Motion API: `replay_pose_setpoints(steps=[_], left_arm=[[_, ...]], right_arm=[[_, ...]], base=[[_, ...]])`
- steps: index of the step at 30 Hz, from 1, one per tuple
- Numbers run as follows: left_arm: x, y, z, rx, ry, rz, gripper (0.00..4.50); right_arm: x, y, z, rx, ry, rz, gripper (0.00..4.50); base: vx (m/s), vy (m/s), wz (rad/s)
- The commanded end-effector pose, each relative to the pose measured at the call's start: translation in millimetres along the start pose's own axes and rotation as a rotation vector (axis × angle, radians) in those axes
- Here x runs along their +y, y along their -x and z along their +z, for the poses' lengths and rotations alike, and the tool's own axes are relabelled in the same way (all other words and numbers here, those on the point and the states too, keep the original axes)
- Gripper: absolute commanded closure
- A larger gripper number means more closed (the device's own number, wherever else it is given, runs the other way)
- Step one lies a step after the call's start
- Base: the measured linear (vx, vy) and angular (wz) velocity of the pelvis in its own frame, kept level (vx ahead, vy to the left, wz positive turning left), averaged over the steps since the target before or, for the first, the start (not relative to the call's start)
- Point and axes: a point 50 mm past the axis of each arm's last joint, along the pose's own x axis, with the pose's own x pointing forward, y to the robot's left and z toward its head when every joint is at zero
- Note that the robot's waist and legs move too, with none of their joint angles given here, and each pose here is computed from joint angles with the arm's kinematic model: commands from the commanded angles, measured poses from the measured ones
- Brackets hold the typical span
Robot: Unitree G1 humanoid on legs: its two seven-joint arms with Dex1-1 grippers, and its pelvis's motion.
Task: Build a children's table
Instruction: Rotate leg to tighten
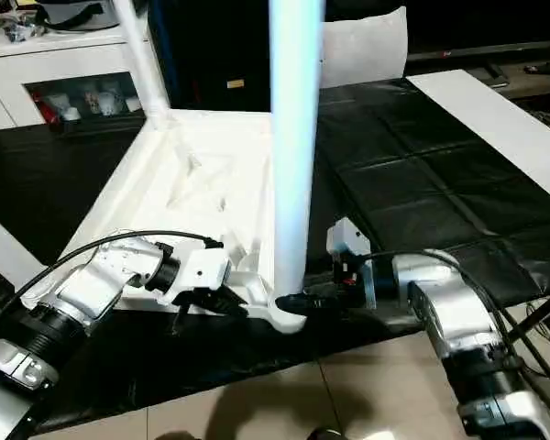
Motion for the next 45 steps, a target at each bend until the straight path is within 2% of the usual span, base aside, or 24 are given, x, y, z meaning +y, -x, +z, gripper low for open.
replay_pose_setpoints(steps=[1,3,4,12,16,20,22,25,27,28,30,35,36,38,42,45], left_arm=[[-3.7,-5.1,7.3,-0.011,-0.058,-0.08,4.5],[-3.9,-4.4,6.6,-0.011,-0.059,-0.085,4.5],[-3.9,-4.1,6.3,-0.009,-0.059,-0.087,4.5],[-3.4,-3.9,5.8,-0.013,-0.048,-0.083,4.5],[1.0,-6.1,10.4,-0.063,0.014,-0.042,4.5],[11.1,-14.2,15.8,-0.065,0.082,0.066,4.5],[19.1,-22.0,20.5,-0.066,0.121,0.154,4.5],[25.7,-28.3,25.6,-0.065,0.169,0.221,4.5],[26.6,-29.1,26.3,-0.064,0.177,0.229,4.5],[34.2,-34.9,31.9,-0.054,0.219,0.292,4.5],[40.5,-39.2,36.8,-0.048,0.246,0.348,4.5],[48.2,-43.2,41.7,-0.047,0.273,0.43,4.5],[51.8,-44.7,43.5,-0.038,0.275,0.473,4.5],[53.8,-45.9,44.8,-0.03,0.276,0.5,4.5],[53.8,-42.5,43.1,-0.022,0.268,0.505,4.5],[53.4,-38.7,38.5,-0.006,0.26,0.499,4.5]], right_arm=[[-0.6,-0.6,2.2,0.005,0.001,0.027,1.7],[-0.7,-1.3,2.6,0.004,-0.002,0.039,1.85],[-0.5,-1.5,2.6,0.005,-0.006,0.048,2.07],[1.0,-2.5,2.8,0.0,-0.017,0.067,2.45],[0.6,-7.6,7.1,-0.072,-0.035,0.016,2.48],[-6.8,-20.5,5.5,-0.076,-0.076,-0.154,2.49],[-17.1,-29.6,4.8,-0.074,-0.121,-0.314,2.49],[-26.7,-37.0,4.6,-0.075,-0.184,-0.455,2.5],[-28.0,-38.0,4.5,-0.075,-0.193,-0.476,2.5],[-37.3,-46.7,7.0,-0.086,-0.248,-0.606,2.5],[-44.6,-54.4,10.6,-0.101,-0.281,-0.706,2.51],[-53.2,-63.5,13.9,-0.13,-0.333,-0.811,2.51],[-56.2,-70.1,17.5,-0.162,-0.346,-0.837,2.16],[-57.2,-76.7,23.8,-0.217,-0.325,-0.823,1.81],[-56.3,-75.3,26.6,-0.25,-0.295,-0.803,1.75],[-53.3,-70.4,28.1,-0.264,-0.242,-0.77,1.38]], base=[[0.0,0.0,0.0],[0.0,0.0,0.0],[0.0,0.0,0.0],[0.0,0.0,0.0],[0.0,0.0,0.0],[0.0,0.0,0.0],[0.0,0.0,0.0],[0.0,0.0,0.0],[0.0,0.0,0.0],[0.0,0.0,0.0],[0.0,0.0,0.0],[0.0,0.0,0.0],[0.0,0.0,0.0],[0.0,0.0,0.0],[0.0,0.0,0.0],[0.0,0.0,0.0]])
